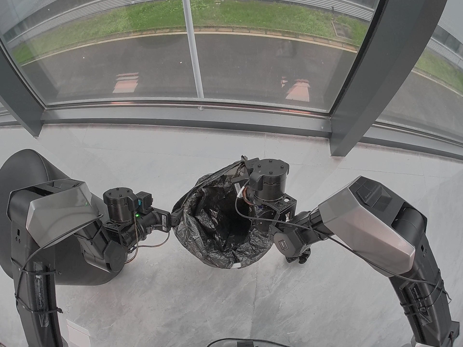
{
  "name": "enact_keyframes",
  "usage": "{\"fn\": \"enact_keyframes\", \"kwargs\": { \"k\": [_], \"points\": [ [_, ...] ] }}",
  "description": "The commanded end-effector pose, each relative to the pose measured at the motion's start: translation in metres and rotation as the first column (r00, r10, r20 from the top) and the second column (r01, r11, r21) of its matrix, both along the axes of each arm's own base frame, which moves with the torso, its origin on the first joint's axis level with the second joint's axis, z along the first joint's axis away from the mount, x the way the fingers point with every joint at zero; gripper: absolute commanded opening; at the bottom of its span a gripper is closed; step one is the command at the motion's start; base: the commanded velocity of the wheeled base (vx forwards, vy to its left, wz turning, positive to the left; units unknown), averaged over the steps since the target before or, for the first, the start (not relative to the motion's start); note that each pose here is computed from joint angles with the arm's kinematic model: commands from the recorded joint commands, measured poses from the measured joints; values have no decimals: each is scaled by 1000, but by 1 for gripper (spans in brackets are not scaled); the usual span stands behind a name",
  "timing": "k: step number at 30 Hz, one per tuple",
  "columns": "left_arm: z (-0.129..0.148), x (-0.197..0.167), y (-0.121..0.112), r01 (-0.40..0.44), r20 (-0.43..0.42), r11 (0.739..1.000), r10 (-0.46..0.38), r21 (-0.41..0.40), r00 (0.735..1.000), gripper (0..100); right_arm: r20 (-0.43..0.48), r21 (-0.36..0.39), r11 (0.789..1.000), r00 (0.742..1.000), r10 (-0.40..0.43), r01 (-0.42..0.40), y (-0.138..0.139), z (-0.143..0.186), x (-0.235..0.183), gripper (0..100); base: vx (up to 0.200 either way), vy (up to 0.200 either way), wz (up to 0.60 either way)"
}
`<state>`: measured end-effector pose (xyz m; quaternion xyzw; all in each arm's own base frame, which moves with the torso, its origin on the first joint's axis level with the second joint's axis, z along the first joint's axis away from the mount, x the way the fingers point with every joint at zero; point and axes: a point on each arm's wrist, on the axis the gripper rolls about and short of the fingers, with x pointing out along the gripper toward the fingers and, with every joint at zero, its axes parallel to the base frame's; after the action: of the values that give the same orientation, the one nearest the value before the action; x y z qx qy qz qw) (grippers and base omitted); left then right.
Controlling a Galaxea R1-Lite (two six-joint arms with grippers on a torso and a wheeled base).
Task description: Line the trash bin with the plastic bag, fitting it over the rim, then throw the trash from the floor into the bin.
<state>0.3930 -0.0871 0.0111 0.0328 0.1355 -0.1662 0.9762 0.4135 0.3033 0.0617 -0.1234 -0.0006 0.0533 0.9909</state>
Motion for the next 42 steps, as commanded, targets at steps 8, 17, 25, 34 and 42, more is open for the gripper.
{"fn": "enact_keyframes", "kwargs": {
  "k": [8,17,25,34,42],
  "points": [
    [1,1,-2,-1,1,1000,1,-15,1000,100,5,18,1000,1000,-6,6,-2,2,3,100,0,0,0],
    [0,1,-2,-6,-6,999,5,-35,1000,100,18,34,999,999,-42,41,-14,2,17,100,0,0,0],
    [-2,0,-3,-4,-6,999,4,-36,1000,100,11,31,997,997,-71,71,-24,-10,30,100,0,0,0],
    [-2,0,-4,-16,-10,996,15,-88,1000,100,34,48,996,996,-77,76,-27,2,32,100,0,0,0],
    [18,-20,-2,-34,-17,981,31,-189,999,100,40,79,996,998,-43,39,-22,36,6,100,0,0,0]
  ]
}}
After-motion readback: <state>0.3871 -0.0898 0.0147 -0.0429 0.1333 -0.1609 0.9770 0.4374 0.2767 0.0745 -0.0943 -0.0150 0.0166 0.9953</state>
